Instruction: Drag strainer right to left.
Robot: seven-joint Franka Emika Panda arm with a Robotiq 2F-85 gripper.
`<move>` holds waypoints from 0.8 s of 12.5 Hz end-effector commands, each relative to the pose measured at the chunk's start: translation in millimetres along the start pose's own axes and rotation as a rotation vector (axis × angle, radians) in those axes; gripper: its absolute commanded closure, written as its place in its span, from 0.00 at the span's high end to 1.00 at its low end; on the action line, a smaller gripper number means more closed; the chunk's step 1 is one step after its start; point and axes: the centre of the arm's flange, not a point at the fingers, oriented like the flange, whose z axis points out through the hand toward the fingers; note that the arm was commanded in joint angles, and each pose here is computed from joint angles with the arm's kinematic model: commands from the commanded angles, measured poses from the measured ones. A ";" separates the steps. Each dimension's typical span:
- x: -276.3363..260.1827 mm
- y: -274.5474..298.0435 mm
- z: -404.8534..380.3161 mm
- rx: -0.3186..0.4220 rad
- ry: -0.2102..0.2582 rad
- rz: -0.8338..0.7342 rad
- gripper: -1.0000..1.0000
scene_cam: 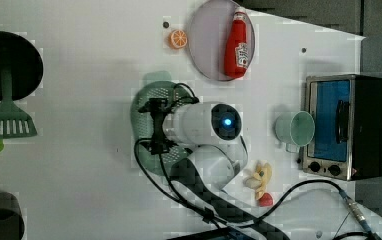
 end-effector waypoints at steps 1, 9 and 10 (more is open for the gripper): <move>-24.0 4.4 -10.2 0.005 -0.002 0.058 1.00; -59.4 8.6 -6.6 0.004 -0.043 0.054 1.00; -62.9 8.8 -5.7 0.004 -0.046 0.055 1.00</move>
